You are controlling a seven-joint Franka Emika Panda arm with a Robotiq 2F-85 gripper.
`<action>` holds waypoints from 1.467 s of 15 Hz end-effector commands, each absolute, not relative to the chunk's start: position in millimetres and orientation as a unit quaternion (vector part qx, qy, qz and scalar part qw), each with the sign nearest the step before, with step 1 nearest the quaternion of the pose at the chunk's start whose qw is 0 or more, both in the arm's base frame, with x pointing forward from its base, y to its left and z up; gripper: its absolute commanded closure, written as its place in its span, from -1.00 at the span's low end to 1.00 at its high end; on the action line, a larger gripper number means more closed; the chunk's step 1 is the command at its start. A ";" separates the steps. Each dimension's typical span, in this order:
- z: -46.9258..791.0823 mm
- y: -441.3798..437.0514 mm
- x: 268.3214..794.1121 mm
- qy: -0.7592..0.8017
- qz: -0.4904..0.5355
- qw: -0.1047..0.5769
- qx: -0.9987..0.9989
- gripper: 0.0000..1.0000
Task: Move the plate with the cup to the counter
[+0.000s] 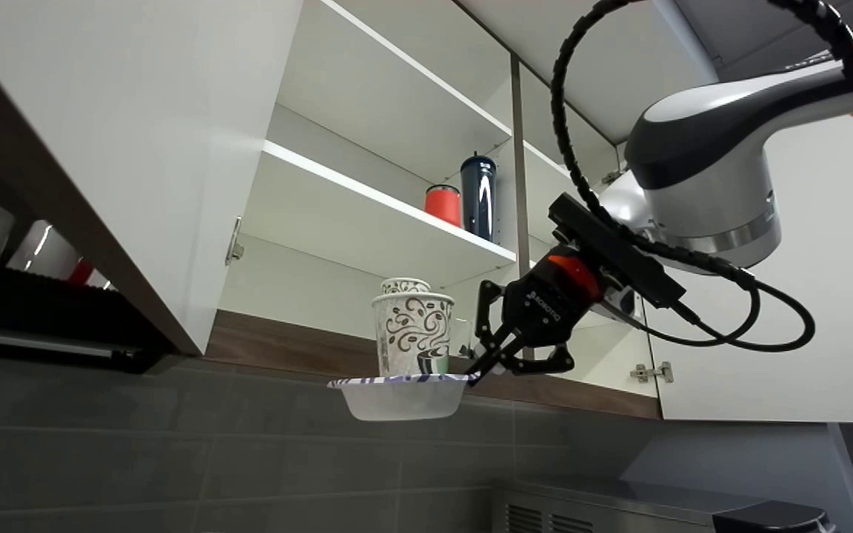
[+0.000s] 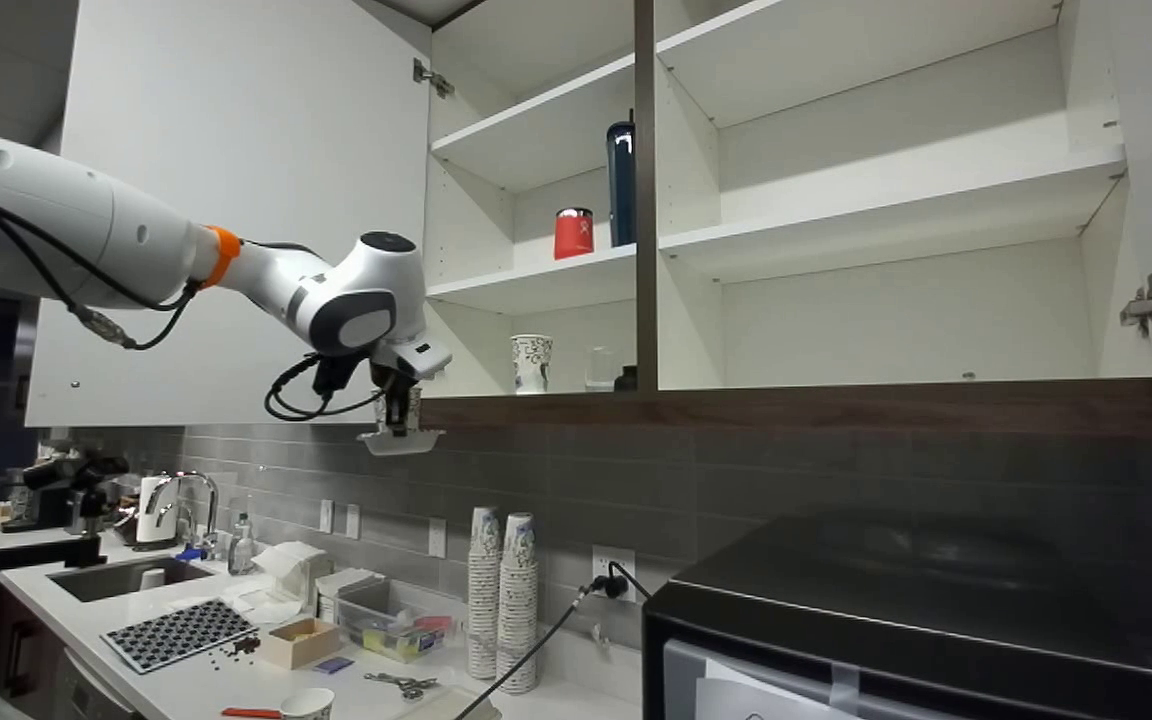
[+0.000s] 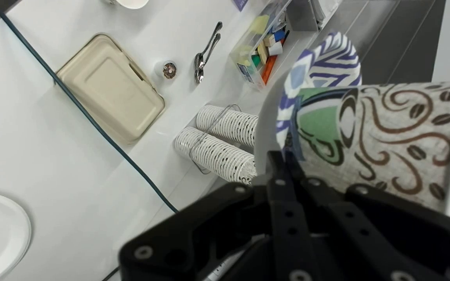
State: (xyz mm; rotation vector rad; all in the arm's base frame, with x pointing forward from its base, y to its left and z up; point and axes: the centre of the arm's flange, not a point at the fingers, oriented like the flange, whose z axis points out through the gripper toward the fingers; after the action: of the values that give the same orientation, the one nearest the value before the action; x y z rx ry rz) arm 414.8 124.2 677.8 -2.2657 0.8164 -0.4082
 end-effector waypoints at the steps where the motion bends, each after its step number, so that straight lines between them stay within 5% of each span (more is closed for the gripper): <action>1: 677.8 124.2 414.8 0.314 -0.157 0.342 -0.872 0.96; 13: 591.9 82.6 426.5 0.328 -0.131 0.321 -0.879 0.99; 22: 498.9 51.0 427.7 0.284 -0.177 0.385 -0.860 0.99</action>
State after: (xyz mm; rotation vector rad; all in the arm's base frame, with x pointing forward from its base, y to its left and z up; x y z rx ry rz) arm 431.2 56.7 531.6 -2.2364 0.7591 -0.4544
